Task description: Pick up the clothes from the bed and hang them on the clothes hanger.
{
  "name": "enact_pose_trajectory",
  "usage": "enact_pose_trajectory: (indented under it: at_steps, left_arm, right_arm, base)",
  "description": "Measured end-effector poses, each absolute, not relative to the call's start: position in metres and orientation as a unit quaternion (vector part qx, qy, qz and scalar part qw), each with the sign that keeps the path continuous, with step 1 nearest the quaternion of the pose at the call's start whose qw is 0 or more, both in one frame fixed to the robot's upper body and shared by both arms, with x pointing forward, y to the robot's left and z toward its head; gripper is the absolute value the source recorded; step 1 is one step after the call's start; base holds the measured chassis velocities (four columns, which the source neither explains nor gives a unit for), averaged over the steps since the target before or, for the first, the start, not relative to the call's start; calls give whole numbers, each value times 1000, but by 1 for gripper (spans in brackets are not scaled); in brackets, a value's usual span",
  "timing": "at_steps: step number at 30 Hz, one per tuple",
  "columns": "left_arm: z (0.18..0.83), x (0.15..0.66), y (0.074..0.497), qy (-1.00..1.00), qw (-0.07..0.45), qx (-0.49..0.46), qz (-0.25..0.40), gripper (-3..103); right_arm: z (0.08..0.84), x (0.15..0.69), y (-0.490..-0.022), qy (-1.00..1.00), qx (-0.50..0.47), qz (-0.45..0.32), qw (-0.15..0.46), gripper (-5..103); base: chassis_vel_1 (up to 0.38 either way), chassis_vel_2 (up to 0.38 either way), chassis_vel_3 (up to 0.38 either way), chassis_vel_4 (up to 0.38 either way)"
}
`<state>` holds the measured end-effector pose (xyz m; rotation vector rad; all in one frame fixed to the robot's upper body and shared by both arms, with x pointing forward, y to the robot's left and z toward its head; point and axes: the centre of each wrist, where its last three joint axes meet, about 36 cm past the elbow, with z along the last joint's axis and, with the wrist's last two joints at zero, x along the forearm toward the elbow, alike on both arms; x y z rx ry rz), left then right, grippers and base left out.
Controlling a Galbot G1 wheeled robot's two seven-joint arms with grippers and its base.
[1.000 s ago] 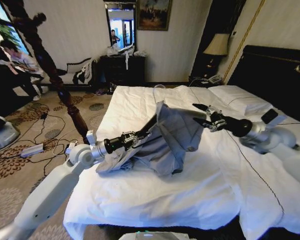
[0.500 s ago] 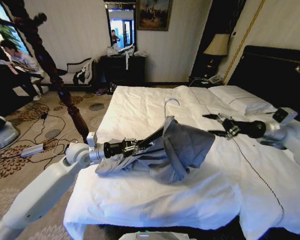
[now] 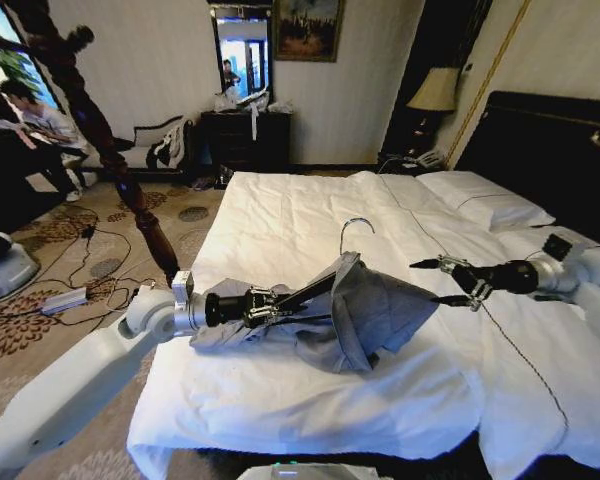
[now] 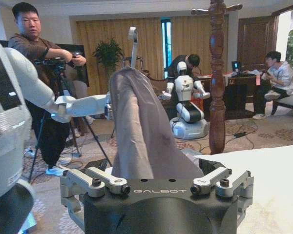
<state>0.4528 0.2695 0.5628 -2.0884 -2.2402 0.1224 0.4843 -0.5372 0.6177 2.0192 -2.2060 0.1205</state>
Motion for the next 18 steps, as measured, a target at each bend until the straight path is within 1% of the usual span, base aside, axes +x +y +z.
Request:
enact_pose_trajectory:
  at_steps: [5, 6, 7, 8, 9, 10, 11, 12, 13, 14, 15, 16, 17, 18]
  left_arm:
    - [563, 457, 266, -728, 40, -683, 41, 19]
    - [562, 459, 265, -728, 40, -683, 42, 19]
    - [562, 459, 264, -728, 40, -683, 42, 19]
    - [561, 460, 263, -727, 40, -684, 43, 19]
    - [561, 461, 263, -727, 41, -684, 44, 19]
    - [560, 462, 263, -727, 41, -684, 45, 19]
    - [560, 462, 263, -727, 41, -684, 45, 19]
    - [559, 463, 262, -727, 41, -684, 46, 19]
    - [559, 463, 262, -728, 41, -683, 46, 19]
    - [558, 464, 262, -728, 41, -683, 47, 19]
    - [558, 465, 262, -728, 41, -683, 47, 19]
    - [558, 465, 262, -727, 41, -683, 47, 19]
    - [558, 465, 262, -727, 41, -683, 47, 19]
    - [558, 466, 261, -727, 41, -683, 47, 19]
  right_arm:
    - [611, 485, -531, -736, 673, 44, 68, 100]
    - [610, 485, -530, -735, 674, 45, 68, 103]
    - [609, 485, -529, -734, 674, 45, 68, 103]
    - [608, 485, -528, -733, 675, 47, 69, 94]
    - [607, 485, -528, -732, 676, 48, 70, 94]
    - [606, 485, -528, -730, 678, 50, 71, 89]
    - [606, 485, -528, -730, 678, 50, 71, 89]
    - [605, 485, -528, -730, 678, 50, 71, 84]
    - [605, 485, -528, -729, 679, 50, 72, 84]
    - [604, 485, -528, -728, 680, 50, 72, 73]
    - [604, 485, -528, -728, 680, 50, 72, 73]
    - [604, 485, -527, -727, 681, 51, 71, 68]
    - [604, 485, -527, -727, 681, 51, 71, 68]
    - [604, 485, -526, -727, 682, 51, 71, 62]
  base:
    - [0, 0, 0, 0]
    - [0, 0, 0, 0]
    - [0, 0, 0, 0]
    - [0, 0, 0, 0]
    - [0, 0, 0, 0]
    - [0, 0, 0, 0]
    - [0, 0, 0, 0]
    - [0, 0, 0, 0]
    - [0, 0, 0, 0]
    - [0, 0, 0, 0]
    - [0, 0, 0, 0]
    - [0, 0, 0, 0]
    - [0, 0, 0, 0]
    - [0, 0, 0, 0]
